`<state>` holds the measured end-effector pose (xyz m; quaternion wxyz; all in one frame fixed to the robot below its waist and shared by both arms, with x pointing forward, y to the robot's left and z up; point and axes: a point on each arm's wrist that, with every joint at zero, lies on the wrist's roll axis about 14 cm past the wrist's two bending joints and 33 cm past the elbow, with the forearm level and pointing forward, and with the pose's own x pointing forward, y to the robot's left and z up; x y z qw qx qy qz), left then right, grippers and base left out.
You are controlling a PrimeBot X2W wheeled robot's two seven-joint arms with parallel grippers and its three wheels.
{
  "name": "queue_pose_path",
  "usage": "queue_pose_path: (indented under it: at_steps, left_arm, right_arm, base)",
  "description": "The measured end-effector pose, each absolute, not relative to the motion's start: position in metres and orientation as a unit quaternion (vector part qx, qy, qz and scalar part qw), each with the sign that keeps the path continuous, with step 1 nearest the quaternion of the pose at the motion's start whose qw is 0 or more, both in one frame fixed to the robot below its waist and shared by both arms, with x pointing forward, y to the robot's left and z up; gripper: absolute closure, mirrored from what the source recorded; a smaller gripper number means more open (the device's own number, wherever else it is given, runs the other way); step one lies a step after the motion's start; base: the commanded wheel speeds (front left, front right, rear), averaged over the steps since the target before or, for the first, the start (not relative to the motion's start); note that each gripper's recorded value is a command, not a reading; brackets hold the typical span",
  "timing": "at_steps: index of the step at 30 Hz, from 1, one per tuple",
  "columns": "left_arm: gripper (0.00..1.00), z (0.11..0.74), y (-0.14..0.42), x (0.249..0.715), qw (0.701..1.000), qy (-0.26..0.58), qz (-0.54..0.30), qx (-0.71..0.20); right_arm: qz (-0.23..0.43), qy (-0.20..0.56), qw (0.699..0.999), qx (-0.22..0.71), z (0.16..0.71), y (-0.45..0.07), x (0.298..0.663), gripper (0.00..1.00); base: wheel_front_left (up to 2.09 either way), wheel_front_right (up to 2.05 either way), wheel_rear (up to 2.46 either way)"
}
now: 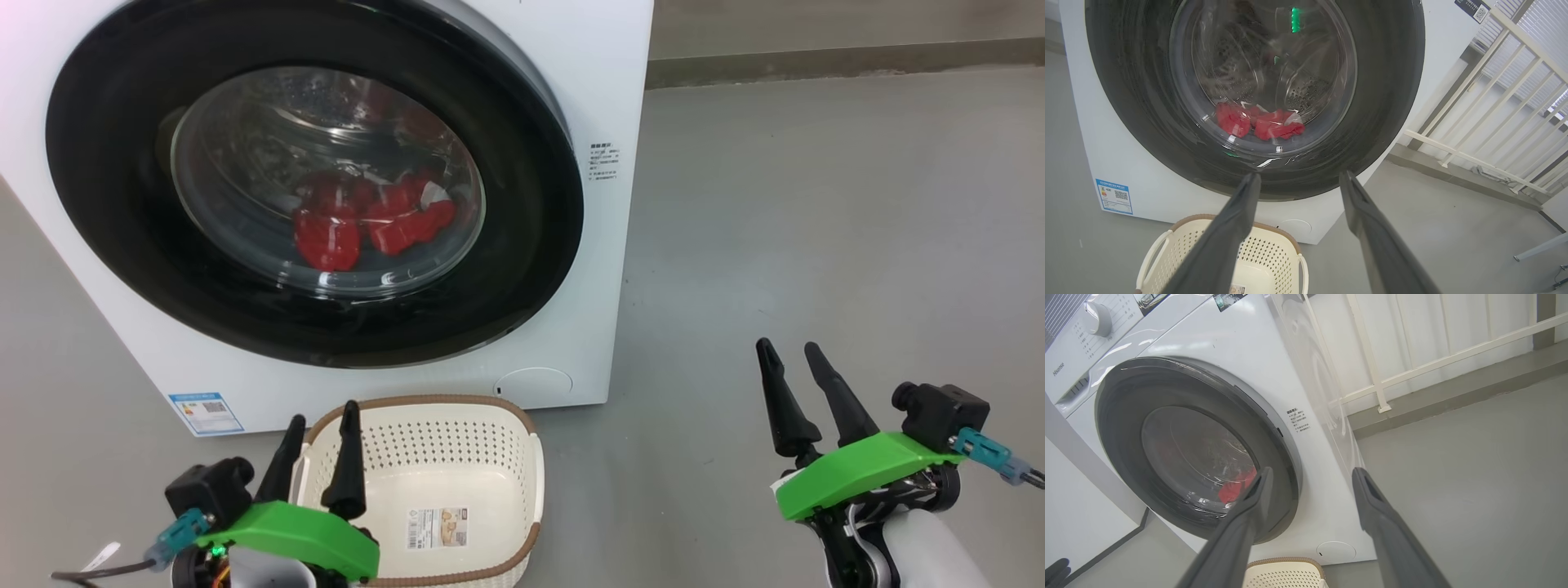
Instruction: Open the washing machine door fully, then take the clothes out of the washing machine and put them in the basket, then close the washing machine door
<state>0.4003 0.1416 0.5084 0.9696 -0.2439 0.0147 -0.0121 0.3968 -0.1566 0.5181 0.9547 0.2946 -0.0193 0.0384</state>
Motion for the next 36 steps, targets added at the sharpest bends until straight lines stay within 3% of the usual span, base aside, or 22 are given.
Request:
queue_pose_path:
  at_steps: [29,36]
  left_arm:
    - [0.00,0.522,0.142,0.411,0.995,-0.027,-0.003,-0.098]
    - [0.00,0.527,0.144,0.411,0.995,-0.033,-0.003,-0.096]
  right_arm:
    - [0.079,-0.072,0.988,0.107,0.545,-0.144,0.405,0.00]
    - [0.082,-0.077,0.989,0.101,0.548,-0.143,0.405,0.00]
  base:
    - [0.00,0.00,0.00]
    - [0.00,0.00,0.00]
